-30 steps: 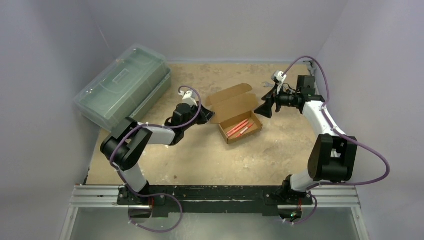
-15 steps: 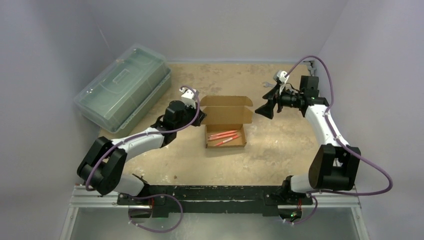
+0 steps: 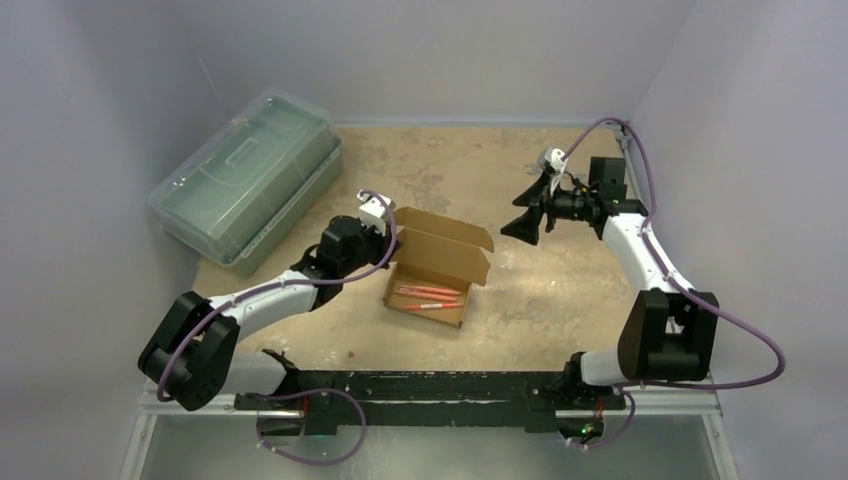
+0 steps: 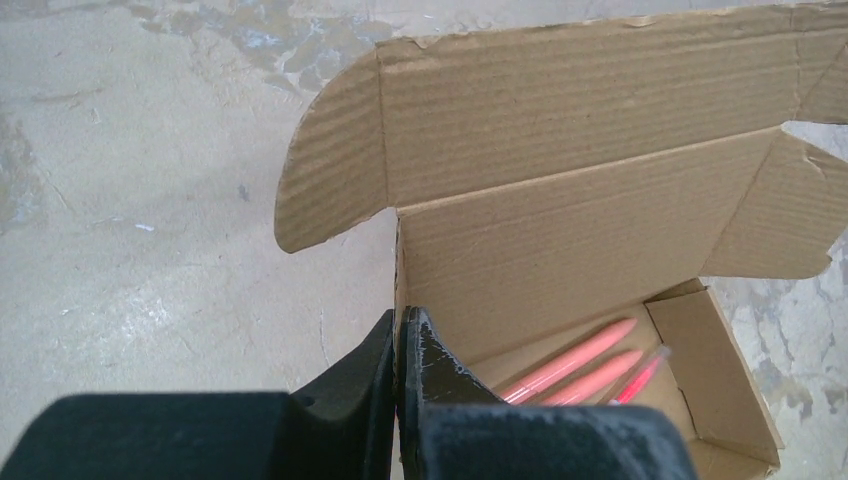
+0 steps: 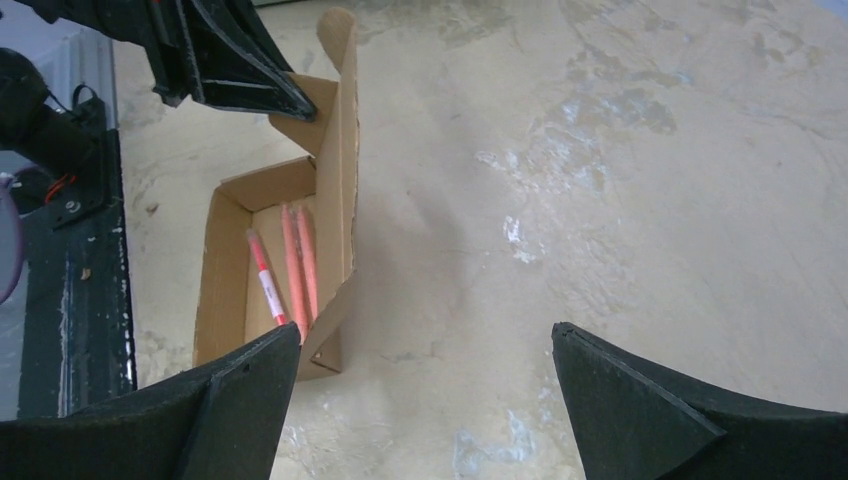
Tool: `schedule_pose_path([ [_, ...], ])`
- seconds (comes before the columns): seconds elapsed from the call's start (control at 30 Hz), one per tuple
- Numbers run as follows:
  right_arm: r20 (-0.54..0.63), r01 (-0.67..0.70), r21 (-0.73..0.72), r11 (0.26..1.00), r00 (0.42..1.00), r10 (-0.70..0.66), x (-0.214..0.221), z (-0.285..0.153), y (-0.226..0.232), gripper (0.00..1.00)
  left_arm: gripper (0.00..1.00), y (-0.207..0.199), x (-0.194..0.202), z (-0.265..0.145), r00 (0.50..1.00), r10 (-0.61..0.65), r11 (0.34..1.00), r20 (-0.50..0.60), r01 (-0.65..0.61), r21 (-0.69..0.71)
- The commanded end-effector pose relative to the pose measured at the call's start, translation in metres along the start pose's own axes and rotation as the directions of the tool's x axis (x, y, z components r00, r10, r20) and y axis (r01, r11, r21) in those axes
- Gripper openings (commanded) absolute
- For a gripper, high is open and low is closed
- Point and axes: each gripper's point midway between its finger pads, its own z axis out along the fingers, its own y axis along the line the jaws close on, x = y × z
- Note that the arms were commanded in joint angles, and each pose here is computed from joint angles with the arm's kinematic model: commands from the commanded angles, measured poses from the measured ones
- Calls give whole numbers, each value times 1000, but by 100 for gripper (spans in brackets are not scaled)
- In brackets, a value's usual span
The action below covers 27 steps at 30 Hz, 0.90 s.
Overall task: Fold the paper box
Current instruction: Close the paper box at the center of the board.
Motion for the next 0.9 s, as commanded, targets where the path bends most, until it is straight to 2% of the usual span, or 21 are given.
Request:
schedule_pose_path([
  [0.0,19,25,-76,997,1000,-23,-7,13,15,99,0,-9,-22,-6,993,63,996,97,-69,55],
  [0.4,-24,41,-212,976,999,-47,-5,43,55,99,0,-17,-30,-10,989,32,995,144,-46,94],
  [0.87,-112,100,-148,984,987,-118,-3,54,51,98,0,-27,-35,-11,983,-39,989,180,12,147],
])
